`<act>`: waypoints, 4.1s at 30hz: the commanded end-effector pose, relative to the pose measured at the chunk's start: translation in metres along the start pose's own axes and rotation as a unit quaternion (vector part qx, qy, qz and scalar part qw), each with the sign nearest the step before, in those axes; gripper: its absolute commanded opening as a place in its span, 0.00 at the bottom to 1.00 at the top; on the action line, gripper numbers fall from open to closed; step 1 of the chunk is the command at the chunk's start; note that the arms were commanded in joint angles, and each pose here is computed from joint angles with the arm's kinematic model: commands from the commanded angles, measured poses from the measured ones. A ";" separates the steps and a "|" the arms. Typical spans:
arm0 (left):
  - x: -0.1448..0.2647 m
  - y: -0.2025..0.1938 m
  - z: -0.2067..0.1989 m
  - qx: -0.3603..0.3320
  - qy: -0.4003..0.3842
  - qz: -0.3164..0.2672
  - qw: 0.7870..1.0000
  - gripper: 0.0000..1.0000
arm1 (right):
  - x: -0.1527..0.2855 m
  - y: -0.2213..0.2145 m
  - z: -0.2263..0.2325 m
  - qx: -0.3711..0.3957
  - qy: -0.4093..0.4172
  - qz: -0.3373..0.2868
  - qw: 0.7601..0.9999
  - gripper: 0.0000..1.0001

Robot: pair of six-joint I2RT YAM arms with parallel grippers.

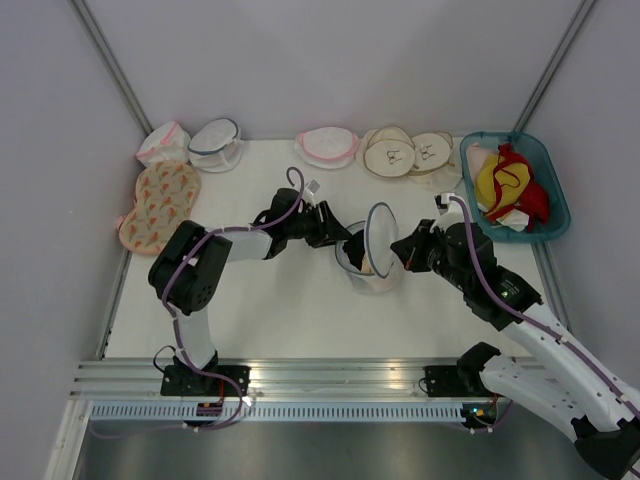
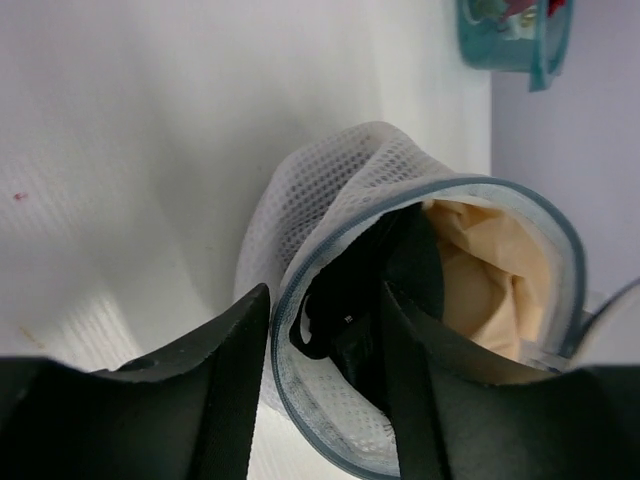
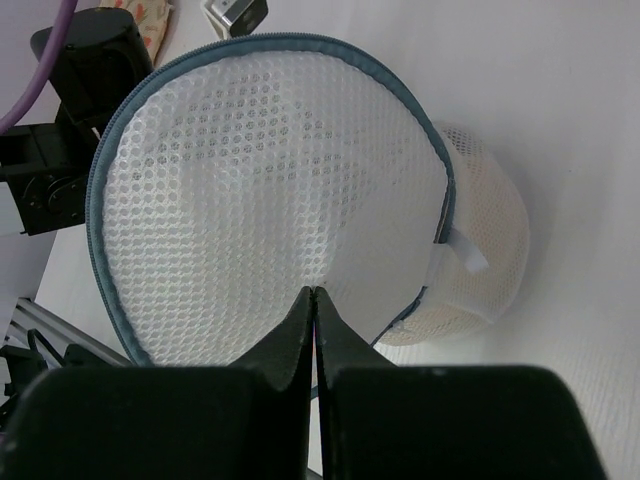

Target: Unzip the laundry bag and remove the bra

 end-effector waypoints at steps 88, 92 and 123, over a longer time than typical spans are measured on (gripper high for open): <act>0.143 -0.033 0.002 -0.029 0.063 -0.088 0.994 0.02 | -0.070 0.016 0.098 0.189 0.137 0.052 0.971 0.00; 0.140 -0.030 0.002 -0.029 0.067 -0.089 0.993 0.02 | -0.046 0.049 0.051 0.158 0.020 0.014 0.987 0.00; 0.143 -0.039 -0.016 -0.018 0.027 -0.060 0.998 0.02 | -0.028 0.120 -0.350 -0.092 -0.568 -0.014 0.818 0.57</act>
Point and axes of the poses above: each gripper's point midway between its finger pads, its own x axis back along the fingers, its own z axis along the line the jaws close on, y = z × x, the point moved 2 cm from there along x, back along the fingers, and after that the axes turned 14 degrees about x, right-handed, at the moved point
